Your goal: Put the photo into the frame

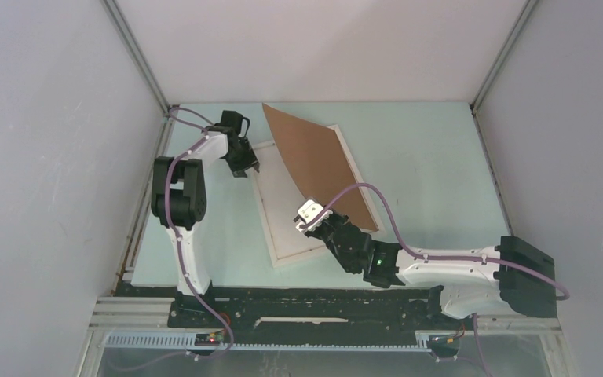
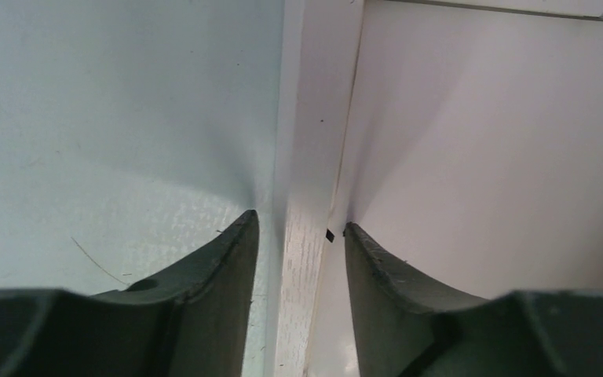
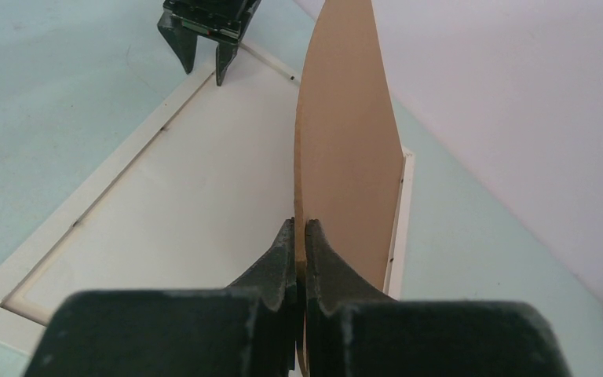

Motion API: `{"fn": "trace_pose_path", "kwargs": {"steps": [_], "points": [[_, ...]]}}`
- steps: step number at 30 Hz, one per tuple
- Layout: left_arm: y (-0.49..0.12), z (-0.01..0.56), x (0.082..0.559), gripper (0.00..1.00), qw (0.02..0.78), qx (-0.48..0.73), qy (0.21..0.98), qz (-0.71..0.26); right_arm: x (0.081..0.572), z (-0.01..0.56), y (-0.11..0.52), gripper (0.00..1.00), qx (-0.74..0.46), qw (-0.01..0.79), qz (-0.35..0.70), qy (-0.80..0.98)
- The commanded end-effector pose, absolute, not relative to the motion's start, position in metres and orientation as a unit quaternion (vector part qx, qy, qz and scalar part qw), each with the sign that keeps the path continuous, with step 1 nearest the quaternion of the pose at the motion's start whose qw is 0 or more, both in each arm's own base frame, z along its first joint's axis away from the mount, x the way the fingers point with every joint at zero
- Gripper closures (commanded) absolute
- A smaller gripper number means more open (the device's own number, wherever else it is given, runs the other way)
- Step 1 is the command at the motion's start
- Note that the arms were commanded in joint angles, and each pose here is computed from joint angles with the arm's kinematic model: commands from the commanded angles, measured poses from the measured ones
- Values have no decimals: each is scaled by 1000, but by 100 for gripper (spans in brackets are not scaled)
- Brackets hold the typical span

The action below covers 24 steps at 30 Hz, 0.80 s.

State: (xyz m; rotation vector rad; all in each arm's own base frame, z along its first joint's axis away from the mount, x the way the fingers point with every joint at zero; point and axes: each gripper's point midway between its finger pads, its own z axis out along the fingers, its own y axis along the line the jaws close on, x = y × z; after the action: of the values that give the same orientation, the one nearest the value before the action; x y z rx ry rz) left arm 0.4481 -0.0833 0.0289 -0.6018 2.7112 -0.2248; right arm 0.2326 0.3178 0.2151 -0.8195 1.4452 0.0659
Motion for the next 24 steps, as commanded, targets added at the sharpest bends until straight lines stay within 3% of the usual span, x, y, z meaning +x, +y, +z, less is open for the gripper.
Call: {"fn": "trace_pose_path", "kwargs": {"steps": [1,9,13,15,24], "points": [[-63,39,462,54,202,-214,954,-55,224,191,323,100,-340,644,89,680],[-66,37,464,69,193,-223,952,-83,223,191,325,100,-343,643,91,678],[-64,38,462,84,193,-227,951,-85,223,191,325,100,-344,643,91,678],[-64,38,461,99,194,-226,951,-83,223,191,325,100,-344,643,91,678],[-71,48,461,100,218,-232,941,-113,223,190,325,100,-342,643,91,679]]}}
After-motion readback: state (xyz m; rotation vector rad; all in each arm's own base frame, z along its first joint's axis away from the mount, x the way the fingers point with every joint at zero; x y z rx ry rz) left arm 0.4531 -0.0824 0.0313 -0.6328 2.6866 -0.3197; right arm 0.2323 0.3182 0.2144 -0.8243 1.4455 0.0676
